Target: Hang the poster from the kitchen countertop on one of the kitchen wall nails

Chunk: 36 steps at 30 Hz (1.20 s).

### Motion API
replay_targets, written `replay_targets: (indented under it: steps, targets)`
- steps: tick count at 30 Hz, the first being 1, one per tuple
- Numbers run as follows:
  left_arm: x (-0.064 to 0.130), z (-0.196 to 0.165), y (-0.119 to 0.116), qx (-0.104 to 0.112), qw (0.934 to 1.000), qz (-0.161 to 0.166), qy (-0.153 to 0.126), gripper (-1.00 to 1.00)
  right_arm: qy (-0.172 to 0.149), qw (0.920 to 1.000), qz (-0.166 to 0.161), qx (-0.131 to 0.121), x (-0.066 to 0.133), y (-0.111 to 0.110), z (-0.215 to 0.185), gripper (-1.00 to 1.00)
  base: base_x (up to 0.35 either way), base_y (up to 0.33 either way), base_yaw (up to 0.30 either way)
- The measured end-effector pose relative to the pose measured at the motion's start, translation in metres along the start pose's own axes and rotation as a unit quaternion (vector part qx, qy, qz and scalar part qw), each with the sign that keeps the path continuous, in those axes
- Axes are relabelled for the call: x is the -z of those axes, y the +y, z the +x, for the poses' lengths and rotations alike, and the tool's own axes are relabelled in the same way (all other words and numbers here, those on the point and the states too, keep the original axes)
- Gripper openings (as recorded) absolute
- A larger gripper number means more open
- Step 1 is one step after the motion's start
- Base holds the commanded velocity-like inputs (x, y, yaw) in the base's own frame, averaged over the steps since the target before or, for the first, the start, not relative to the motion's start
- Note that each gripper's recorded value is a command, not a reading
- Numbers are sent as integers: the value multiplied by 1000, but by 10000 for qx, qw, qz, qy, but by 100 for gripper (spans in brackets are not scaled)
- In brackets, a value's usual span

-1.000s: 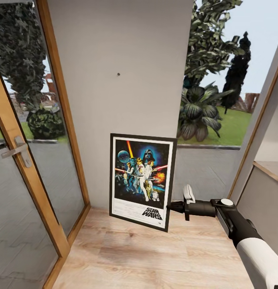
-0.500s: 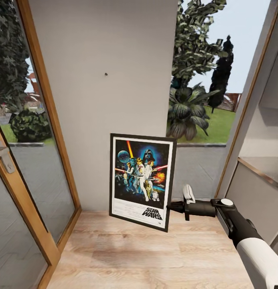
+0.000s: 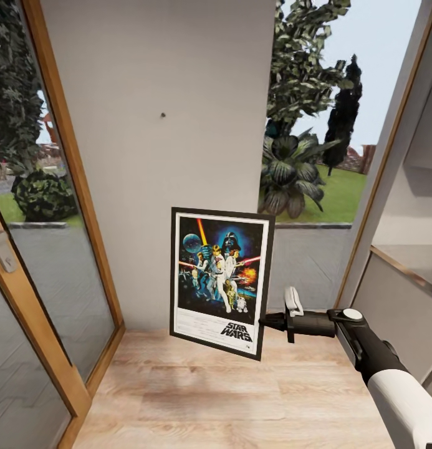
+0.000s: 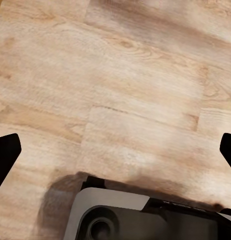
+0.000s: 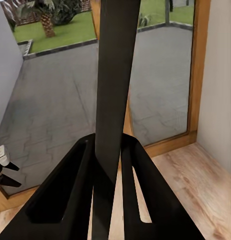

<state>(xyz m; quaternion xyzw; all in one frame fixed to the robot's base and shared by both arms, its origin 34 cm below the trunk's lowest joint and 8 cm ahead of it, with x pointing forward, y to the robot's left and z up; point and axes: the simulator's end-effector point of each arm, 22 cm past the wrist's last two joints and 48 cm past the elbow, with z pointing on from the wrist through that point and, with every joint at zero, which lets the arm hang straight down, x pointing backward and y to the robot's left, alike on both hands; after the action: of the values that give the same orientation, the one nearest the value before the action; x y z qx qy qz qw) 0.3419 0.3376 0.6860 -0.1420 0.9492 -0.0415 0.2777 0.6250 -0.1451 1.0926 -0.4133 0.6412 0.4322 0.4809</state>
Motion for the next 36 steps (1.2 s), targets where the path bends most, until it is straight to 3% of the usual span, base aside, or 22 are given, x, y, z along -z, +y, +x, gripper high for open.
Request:
replay_targets:
  steps: [29, 36]
  targets:
    - [1, -4, 9, -40, 10000, -47, -18, 100, -6, 10000, 5, 6, 0, 0, 0, -100, 264, 66, 0]
    - [1, -4, 9, -33, 10000, -51, -23, 100, 1, 10000, -9, 0, 0, 0, 0, -100, 43, 15, 0]
